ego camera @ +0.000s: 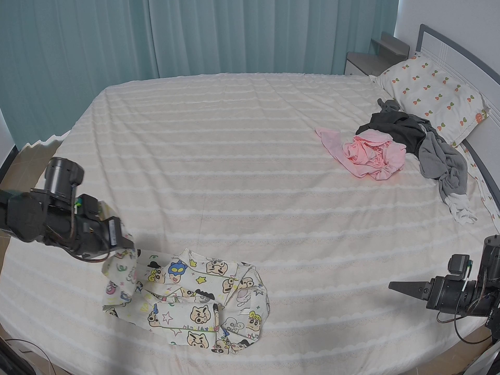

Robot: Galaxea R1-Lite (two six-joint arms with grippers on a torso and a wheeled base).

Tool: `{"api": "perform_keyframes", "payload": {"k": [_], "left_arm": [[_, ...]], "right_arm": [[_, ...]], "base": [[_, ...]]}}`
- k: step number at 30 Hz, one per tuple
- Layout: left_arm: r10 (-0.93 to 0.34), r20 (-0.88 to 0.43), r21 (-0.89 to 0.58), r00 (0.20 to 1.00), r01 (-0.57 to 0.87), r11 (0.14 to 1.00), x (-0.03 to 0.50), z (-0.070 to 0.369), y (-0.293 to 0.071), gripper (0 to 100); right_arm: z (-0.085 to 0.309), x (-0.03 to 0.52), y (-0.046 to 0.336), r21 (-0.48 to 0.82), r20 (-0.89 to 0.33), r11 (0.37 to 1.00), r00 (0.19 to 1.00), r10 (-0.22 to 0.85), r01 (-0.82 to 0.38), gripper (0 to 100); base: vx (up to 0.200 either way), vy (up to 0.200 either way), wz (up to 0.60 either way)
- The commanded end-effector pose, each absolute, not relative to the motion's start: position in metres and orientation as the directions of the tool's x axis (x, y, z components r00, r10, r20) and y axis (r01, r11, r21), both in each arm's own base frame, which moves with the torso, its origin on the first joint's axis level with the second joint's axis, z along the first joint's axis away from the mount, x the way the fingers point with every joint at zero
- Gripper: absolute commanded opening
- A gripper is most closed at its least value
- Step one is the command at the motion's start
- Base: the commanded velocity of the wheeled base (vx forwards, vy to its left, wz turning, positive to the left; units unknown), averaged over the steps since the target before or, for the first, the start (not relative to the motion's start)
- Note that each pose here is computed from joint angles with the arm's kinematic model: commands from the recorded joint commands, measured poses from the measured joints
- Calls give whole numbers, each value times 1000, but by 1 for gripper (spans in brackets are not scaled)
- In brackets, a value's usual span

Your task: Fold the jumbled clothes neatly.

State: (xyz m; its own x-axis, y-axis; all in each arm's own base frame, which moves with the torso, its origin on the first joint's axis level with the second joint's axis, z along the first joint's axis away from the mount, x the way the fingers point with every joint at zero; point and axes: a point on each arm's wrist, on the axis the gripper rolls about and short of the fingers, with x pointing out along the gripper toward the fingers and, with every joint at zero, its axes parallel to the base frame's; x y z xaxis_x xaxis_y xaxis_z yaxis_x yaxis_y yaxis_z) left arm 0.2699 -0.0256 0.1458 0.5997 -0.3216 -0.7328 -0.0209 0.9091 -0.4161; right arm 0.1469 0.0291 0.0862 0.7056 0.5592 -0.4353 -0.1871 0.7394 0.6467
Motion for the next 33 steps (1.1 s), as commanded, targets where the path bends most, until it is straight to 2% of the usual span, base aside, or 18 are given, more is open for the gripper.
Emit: {"api": "perform_keyframes", "payload": {"k": [1,7,11,12,26,27,33], "left_arm": [[-321,-759,-355,567,53,933,259,108,-132,0],[-322,-761,-317,564,110,942,263,78,-170,0],[-336,-757,-322,560,127,938,261,73,-181,0],[-359,-753,-345,551,134,929,255,72,-193,0],[-390,-750,-393,535,114,912,257,69,-211,0],[-392,-748,-399,536,110,910,257,70,-212,100],[-400,-743,-408,536,109,906,254,73,-212,100]], "right_arm": [[83,143,29,649,-449,740,697,559,-176,100],[83,143,29,649,-449,740,697,559,-176,100],[83,143,29,649,-449,740,697,559,-176,100],[83,143,29,649,-449,740,697,559,-176,100],[83,143,29,649,-451,740,696,559,-174,100],[83,143,29,649,-451,740,696,559,-174,100],[82,143,29,649,-458,742,692,559,-169,100]], "base": [[0,0,0],[0,0,0],[0,0,0],[0,0,0],[0,0,0],[0,0,0],[0,0,0]]}}
